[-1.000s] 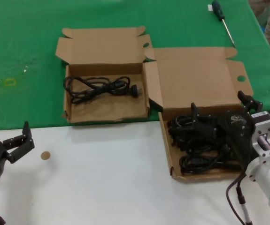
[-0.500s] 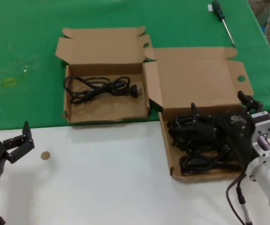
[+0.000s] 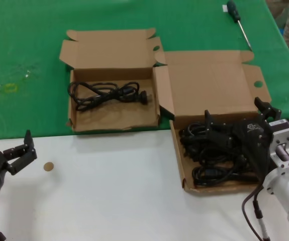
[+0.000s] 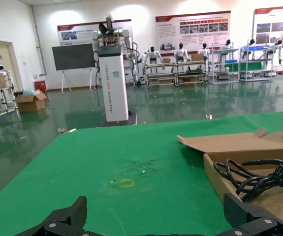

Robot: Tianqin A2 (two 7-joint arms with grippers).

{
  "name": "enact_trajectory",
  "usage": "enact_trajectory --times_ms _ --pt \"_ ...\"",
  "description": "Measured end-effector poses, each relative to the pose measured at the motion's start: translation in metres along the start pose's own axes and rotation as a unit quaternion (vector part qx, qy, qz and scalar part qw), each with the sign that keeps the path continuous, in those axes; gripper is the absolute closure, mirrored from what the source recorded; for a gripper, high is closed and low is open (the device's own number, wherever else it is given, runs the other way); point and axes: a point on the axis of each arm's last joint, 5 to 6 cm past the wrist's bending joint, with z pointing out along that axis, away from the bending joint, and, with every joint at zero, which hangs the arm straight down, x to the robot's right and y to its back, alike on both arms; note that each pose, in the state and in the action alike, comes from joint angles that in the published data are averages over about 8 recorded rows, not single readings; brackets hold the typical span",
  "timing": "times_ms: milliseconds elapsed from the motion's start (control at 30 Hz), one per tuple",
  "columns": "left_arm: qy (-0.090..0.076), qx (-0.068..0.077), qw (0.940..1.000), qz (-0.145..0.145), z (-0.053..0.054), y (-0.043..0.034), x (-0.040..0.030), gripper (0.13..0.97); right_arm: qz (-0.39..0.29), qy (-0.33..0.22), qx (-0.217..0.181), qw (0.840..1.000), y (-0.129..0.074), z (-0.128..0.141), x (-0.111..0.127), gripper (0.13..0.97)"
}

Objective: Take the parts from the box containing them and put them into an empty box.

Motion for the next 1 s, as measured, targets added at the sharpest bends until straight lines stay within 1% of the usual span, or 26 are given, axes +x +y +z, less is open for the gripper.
enact_trajectory --times_ms 1000 --pt "0.000 0.000 1.0000 0.000 0.0000 0.0000 0.0000 0.132 0.000 0.000 0.000 1.000 0.0000 0.0000 0.0000 0.130"
